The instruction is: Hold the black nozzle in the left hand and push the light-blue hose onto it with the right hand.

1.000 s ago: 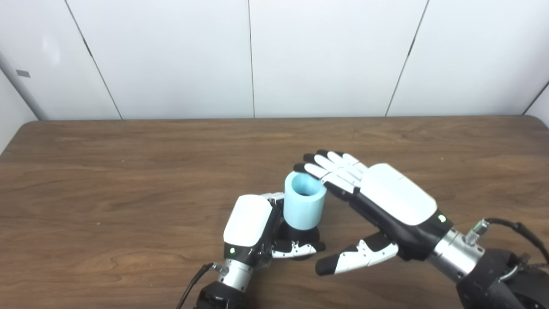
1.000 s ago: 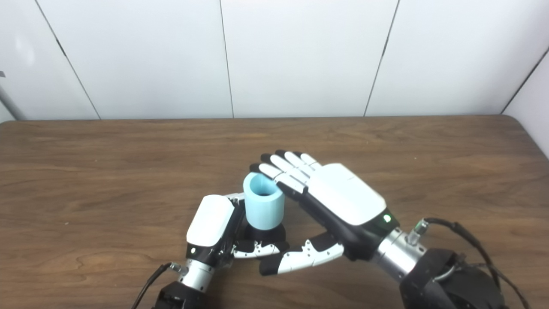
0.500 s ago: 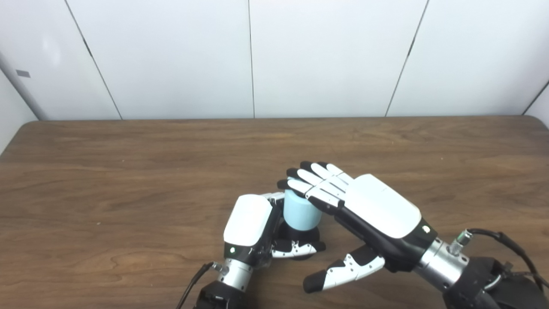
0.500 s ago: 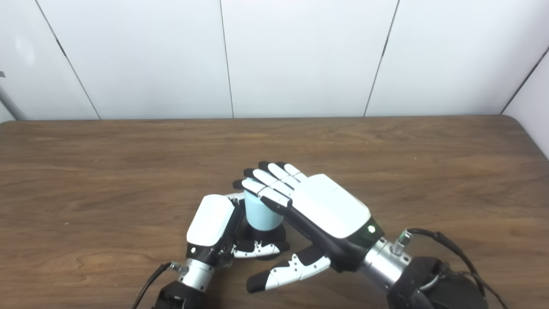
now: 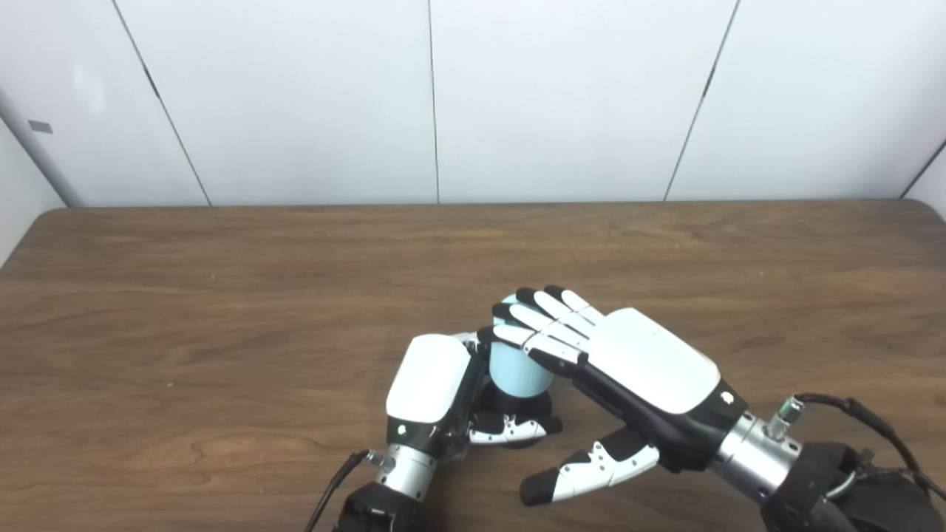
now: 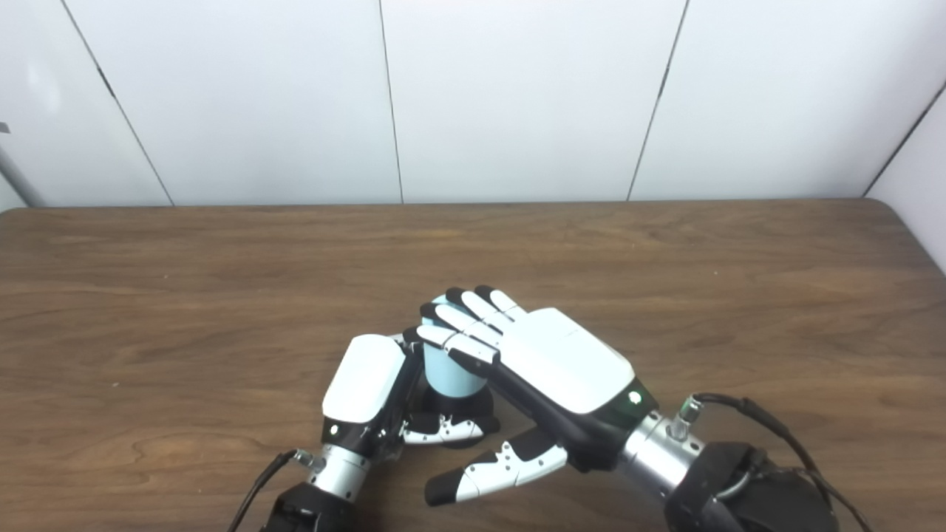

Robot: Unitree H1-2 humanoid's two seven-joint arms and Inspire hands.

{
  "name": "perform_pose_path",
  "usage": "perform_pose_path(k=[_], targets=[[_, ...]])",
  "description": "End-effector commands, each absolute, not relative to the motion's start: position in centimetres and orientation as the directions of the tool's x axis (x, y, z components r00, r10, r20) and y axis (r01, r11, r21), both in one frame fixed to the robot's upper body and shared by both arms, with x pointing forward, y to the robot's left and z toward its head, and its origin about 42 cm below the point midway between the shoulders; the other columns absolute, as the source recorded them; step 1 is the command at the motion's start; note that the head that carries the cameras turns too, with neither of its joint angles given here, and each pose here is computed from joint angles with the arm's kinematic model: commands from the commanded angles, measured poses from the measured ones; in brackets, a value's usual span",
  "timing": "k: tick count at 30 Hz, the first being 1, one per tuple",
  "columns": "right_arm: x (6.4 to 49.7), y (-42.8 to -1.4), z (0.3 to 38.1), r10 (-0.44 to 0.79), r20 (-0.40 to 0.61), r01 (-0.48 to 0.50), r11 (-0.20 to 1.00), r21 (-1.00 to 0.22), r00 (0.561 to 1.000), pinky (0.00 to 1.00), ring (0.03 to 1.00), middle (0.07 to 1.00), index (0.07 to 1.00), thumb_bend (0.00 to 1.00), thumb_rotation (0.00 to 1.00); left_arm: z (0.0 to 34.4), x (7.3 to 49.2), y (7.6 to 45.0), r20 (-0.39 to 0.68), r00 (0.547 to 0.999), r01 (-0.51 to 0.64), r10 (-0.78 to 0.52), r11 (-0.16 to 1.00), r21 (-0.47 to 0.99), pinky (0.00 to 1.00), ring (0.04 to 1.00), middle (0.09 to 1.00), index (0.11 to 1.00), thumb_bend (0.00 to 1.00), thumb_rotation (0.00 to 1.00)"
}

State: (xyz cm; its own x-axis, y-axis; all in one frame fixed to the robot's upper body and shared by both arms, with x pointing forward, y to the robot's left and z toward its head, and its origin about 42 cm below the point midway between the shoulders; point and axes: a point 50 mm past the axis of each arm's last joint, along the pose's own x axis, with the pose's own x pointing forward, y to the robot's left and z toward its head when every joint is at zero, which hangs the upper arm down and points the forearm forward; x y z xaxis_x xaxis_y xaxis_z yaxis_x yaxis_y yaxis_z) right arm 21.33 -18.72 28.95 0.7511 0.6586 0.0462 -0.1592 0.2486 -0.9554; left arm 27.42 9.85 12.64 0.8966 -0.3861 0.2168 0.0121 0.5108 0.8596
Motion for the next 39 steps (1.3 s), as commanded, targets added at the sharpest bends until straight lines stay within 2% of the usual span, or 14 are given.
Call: perform_pose_path(k=[1,14,27,39], targets=[[21.5,-19.1,28.5,0.66,0.011,-0.177,0.217,-0.96,0.751,0.98,0.99,0.919,0.867,0.76,1.0,10.4,26.5,10.3,0.077,0.915,0.115,-0.396,0.44,0.89,0.38,0.485,0.482,0.481,0.48,0.0],[21.4,-19.5,27.4,0.65,-0.013,-0.209,0.226,-0.951,0.76,0.99,0.985,0.91,0.86,0.73,1.0,10.5,26.5,10.4,0.069,0.915,0.121,-0.397,0.434,0.893,0.37,0.472,0.468,0.487,0.48,0.0],[21.4,-19.7,26.4,0.654,-0.056,-0.273,0.235,-0.933,0.755,0.96,0.963,0.909,0.863,0.73,1.0,10.7,26.5,10.4,0.082,0.914,0.111,-0.396,0.441,0.891,0.36,0.465,0.456,0.491,0.48,0.0],[21.5,-19.2,24.4,0.663,-0.121,-0.328,0.197,-0.924,0.739,0.94,0.95,0.905,0.875,0.73,1.0,10.7,26.5,10.1,0.076,0.914,0.12,-0.398,0.446,0.887,0.36,0.464,0.446,0.495,0.48,0.0]])
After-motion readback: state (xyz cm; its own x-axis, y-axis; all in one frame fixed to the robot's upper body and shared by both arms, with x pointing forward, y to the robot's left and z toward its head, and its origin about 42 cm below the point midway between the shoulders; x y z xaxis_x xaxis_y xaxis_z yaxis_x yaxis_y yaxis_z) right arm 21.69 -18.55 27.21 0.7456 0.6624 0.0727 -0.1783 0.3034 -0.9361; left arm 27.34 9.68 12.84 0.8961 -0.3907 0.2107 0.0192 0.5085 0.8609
